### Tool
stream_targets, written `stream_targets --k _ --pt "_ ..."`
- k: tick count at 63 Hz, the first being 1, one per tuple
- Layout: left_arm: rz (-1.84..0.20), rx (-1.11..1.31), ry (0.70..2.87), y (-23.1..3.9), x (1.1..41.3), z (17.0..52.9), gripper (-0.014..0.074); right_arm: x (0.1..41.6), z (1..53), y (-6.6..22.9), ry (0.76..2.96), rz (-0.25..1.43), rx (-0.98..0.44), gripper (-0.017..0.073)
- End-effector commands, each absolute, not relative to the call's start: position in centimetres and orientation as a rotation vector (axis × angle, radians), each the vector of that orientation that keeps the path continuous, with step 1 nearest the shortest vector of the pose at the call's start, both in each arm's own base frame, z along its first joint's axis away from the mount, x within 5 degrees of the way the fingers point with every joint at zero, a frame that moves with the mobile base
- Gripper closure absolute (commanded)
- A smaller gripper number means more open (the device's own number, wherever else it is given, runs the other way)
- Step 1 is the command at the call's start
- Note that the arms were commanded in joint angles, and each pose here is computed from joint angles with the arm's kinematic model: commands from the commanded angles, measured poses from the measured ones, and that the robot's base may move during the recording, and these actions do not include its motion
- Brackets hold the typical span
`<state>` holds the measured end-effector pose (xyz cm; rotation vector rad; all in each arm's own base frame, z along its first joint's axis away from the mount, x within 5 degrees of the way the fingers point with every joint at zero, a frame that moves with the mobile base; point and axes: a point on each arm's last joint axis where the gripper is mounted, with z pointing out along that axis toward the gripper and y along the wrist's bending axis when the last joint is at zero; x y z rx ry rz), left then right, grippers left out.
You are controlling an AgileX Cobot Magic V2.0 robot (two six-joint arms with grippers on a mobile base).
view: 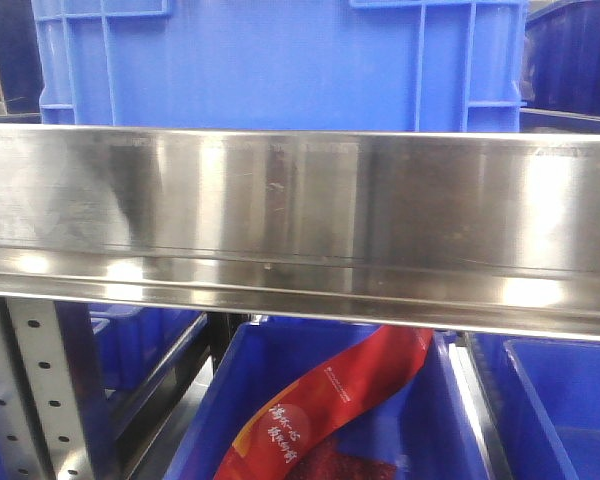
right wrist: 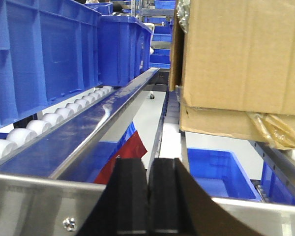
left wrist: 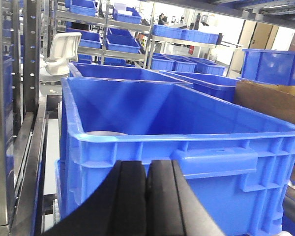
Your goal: Grab PVC pipe and place in blue bin
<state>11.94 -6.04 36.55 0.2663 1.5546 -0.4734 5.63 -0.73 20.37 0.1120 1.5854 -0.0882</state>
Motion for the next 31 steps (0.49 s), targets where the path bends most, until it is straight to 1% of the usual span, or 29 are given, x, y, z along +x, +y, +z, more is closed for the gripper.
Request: stream_targets --k 1,7,31 --pt "-0.480 0.253 1.534 -5.94 11.85 36.75 0.0705 5.60 20.76 -0.72 1.541 -0.077 0.122 0.0728" --pt "-0.480 0.253 1.534 -5.94 11.85 36.75 0.0705 5.57 21.32 -0.71 1.475 -0.031 0.159 0.0728" --pt "-0.480 0.253 1.534 -5.94 11.85 36.75 0.0705 5.57 21.32 -0.71 1.475 -0.030 0.161 0.0728"
